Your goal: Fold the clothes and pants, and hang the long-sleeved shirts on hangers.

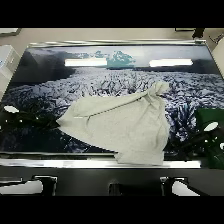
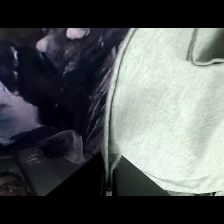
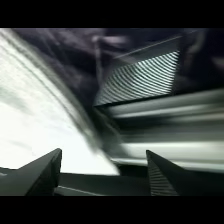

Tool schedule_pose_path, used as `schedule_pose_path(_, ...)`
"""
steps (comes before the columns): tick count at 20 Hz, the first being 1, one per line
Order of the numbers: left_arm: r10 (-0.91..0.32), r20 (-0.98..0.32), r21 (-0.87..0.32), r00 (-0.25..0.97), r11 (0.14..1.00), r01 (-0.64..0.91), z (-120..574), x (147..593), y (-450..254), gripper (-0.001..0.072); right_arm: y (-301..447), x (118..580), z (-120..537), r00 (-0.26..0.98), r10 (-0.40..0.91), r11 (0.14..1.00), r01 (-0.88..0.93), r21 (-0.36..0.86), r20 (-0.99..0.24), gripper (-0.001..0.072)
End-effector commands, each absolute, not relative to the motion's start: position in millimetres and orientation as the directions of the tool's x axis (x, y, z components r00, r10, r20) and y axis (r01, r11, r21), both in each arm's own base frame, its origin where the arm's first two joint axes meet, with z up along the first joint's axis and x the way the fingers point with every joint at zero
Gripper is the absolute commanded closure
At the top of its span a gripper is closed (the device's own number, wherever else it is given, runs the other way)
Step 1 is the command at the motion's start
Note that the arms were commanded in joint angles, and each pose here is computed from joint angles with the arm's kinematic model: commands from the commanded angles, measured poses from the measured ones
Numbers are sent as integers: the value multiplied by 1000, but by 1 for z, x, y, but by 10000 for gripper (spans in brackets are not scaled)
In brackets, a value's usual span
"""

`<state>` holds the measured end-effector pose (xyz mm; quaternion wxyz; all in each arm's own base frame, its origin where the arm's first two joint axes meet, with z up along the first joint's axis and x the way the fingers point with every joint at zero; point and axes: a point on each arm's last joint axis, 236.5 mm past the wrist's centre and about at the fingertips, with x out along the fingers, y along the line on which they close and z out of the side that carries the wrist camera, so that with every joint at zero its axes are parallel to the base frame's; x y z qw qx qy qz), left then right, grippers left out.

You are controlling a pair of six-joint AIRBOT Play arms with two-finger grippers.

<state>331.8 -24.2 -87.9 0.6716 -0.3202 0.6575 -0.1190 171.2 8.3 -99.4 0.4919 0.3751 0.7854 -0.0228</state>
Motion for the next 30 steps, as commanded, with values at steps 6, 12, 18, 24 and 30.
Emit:
schedule_pose_path(6,-592,-799,-597,105,761,-254,-73,328,-29,689,57,184,-110,-228,567,761,512,398,-791,631)
schedule_pose_path(12,-455,-755,-539,473,841,-51,62,396,-3,690,12,343,47,270,389,872,201,447,-881,656)
schedule_pose_path(18,-239,109,-252,965,932,260,490,339,-16,689,-11,349,507,996,90,993,-89,82,-12,655)
schedule_pose_path(24,-204,446,-96,872,957,273,589,181,-57,689,20,227,584,969,82,997,-81,-14,232,655)
schedule_pose_path(30,-165,466,-100,869,966,237,593,173,-51,689,19,197,609,939,49,998,-59,21,340,655)
